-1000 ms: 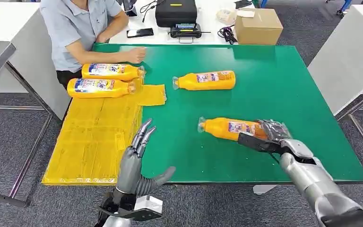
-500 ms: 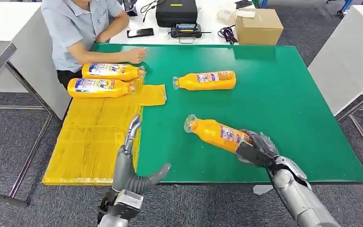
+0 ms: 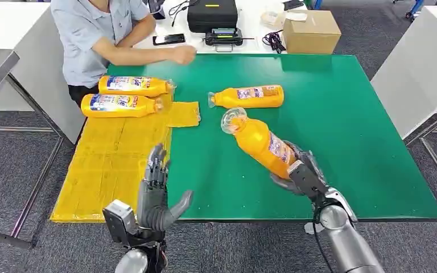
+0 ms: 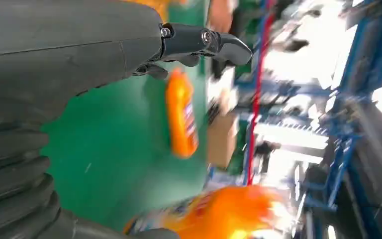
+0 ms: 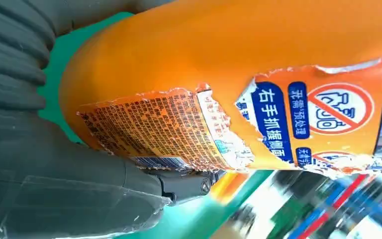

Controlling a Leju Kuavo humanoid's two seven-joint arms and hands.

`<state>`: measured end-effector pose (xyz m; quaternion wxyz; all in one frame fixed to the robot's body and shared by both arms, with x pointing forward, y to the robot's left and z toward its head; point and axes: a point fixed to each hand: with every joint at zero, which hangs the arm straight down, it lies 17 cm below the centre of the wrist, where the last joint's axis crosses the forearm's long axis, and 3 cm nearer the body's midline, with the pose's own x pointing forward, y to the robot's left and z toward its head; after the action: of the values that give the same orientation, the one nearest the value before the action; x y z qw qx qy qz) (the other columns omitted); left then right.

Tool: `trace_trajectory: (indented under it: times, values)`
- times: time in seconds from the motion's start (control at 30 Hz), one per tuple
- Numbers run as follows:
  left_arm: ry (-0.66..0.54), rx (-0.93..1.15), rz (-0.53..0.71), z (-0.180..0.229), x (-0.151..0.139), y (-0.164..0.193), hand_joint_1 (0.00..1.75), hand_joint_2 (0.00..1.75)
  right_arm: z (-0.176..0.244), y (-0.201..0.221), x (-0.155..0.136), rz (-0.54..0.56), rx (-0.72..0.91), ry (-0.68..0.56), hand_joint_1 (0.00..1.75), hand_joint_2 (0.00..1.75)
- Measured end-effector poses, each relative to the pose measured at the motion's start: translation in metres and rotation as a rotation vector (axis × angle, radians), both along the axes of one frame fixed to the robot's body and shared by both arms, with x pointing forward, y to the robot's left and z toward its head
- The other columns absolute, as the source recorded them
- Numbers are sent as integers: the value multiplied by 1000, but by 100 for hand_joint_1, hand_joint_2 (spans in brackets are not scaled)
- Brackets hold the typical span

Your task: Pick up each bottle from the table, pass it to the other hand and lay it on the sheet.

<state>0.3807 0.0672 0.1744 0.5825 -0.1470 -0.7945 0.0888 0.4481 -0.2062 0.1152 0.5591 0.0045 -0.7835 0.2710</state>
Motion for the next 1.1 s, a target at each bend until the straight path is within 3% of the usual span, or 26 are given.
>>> trace_trajectory:
  times: [0.1,0.23,0.37,0.57,0.77,1.1]
  values:
    - [22,3,-100,-12,-5,-22,0,175,6,35,-18,158,95,34,175,175]
    - [59,46,-215,-27,-8,-50,0,175,6,69,-32,268,102,47,175,175]
    - [72,176,-206,-45,-4,-59,0,175,9,90,-36,341,83,54,175,175]
    - [3,234,-199,-32,8,-69,0,175,2,125,-42,484,6,81,175,175]
    - [-37,245,-167,-21,15,-70,0,175,7,138,-38,569,-55,80,175,175]
    - [-63,218,-140,-10,17,-69,0,175,4,145,-39,610,-88,84,175,175]
